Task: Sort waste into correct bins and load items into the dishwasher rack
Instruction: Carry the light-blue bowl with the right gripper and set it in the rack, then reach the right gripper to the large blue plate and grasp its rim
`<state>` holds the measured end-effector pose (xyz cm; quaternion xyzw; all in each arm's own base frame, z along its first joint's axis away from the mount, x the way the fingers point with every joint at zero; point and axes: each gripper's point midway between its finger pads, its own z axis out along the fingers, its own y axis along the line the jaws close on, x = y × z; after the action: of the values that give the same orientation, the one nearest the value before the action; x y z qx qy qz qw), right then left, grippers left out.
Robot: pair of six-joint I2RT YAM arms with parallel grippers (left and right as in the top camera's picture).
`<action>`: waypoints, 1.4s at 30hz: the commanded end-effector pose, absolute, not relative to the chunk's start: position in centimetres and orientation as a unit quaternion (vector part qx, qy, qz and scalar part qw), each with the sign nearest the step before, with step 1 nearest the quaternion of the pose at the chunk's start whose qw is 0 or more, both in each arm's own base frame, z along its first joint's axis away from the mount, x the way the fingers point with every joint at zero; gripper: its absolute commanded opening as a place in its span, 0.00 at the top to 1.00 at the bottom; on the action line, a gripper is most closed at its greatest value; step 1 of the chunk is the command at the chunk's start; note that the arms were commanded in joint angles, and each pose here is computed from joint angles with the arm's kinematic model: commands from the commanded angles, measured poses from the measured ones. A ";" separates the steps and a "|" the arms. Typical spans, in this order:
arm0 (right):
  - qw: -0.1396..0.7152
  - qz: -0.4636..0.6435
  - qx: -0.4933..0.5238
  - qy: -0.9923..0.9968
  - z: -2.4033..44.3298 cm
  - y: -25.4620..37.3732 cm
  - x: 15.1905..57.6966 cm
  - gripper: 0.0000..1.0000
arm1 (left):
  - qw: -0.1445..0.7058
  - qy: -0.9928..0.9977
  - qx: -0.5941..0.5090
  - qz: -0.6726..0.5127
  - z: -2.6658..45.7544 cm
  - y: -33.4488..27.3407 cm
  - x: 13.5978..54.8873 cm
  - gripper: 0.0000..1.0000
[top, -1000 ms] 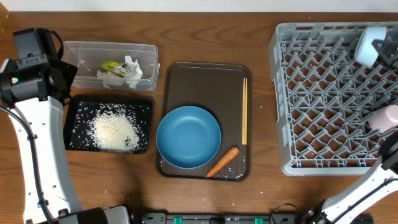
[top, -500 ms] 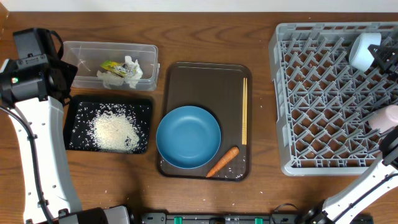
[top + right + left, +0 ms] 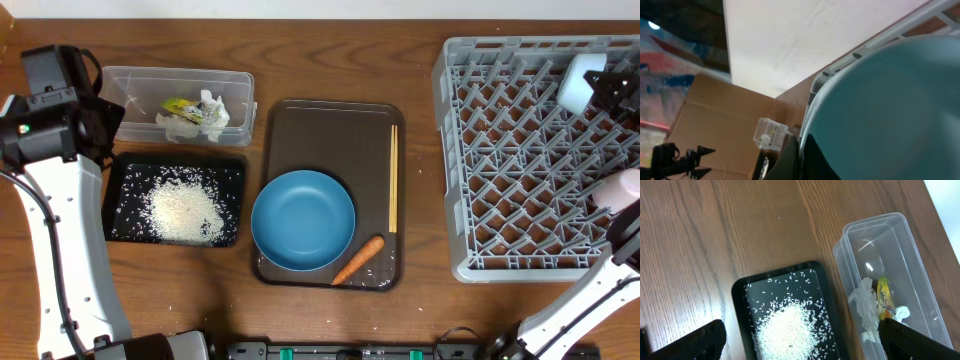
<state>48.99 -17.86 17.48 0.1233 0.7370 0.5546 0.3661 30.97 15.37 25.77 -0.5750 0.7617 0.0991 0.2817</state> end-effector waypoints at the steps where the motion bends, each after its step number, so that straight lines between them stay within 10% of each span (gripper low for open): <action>1: 0.350 0.512 0.190 0.761 15.2 -20.4 48.7 0.88 | 0.280 0.762 -0.573 0.114 25.6 15.8 30.7 0.01; 17: 0.377 0.251 0.336 0.826 24.5 -25.3 43.1 0.01 | 0.280 0.762 -0.573 0.114 25.6 15.8 30.7 0.01; 31: 0.471 0.157 0.266 0.826 39.3 -14.4 36.7 0.01 | 0.280 0.762 -0.573 0.114 25.6 15.8 30.7 0.01; 42: 0.338 0.225 -0.044 0.913 34.5 10.1 36.7 0.01 | 0.280 0.762 -0.573 0.114 25.6 15.8 30.7 0.00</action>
<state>36.74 6.32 37.04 0.0166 0.8954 0.2467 0.3703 30.97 15.37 25.77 -0.5750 0.7617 0.0991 0.2817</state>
